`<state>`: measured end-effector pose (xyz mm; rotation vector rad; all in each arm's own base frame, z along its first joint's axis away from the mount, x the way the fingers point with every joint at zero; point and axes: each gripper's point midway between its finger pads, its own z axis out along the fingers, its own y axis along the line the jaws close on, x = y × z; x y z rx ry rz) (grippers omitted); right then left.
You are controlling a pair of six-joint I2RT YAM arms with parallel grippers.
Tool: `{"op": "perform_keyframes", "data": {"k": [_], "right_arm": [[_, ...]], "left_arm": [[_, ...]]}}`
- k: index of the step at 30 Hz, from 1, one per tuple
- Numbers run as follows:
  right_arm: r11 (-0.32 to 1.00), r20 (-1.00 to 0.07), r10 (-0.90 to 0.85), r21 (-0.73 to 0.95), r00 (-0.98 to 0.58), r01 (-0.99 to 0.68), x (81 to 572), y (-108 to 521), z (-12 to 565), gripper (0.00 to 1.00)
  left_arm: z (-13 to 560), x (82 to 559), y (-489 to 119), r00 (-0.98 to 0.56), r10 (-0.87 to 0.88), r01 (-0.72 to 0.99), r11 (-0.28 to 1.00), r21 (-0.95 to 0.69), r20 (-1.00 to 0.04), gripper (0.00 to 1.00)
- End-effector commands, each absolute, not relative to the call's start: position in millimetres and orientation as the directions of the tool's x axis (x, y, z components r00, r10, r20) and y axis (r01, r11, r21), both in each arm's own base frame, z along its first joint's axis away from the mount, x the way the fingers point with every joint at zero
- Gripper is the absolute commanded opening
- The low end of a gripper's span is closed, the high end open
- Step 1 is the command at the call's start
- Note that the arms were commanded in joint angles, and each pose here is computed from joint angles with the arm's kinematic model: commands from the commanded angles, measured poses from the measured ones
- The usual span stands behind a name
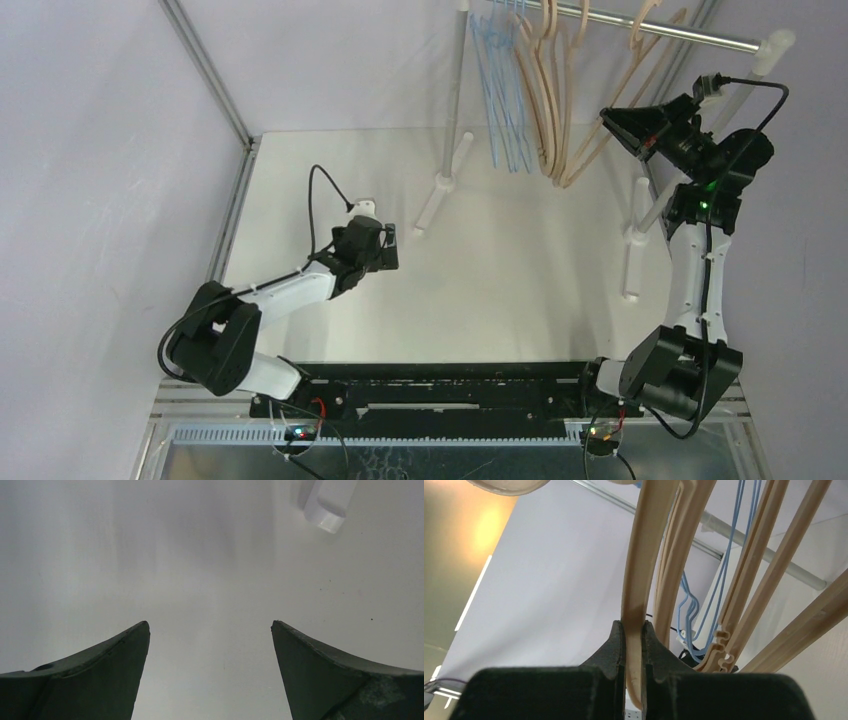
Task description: Organize the hangers
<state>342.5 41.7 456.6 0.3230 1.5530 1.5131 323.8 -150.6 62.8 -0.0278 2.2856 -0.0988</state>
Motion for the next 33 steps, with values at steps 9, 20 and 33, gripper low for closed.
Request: {"op": "perform_keyframes", "data": {"k": [9, 20, 33], "right_arm": [[0.215, -0.409, 0.762, 0.892, -0.503, -0.398, 389.0, 16.9, 436.7, 0.0], [0.264, -0.424, 0.744, 0.897, -0.517, -0.355, 397.0, 14.5, 409.6, 0.55], [0.59, -0.662, 0.675, 0.749, -0.325, -0.301, 330.6, 26.3, 419.9, 0.93]], "left_arm": [[86.9, 341.7, -161.0, -0.597, -0.057, 0.035, 0.995, -0.097, -0.8, 0.97], [83.6, 342.6, -160.7, -0.597, -0.056, 0.031, 0.995, -0.093, -0.8, 1.0], [78.8, 341.6, -160.9, -0.606, -0.054, 0.032, 0.995, -0.092, -0.794, 0.99]]}}
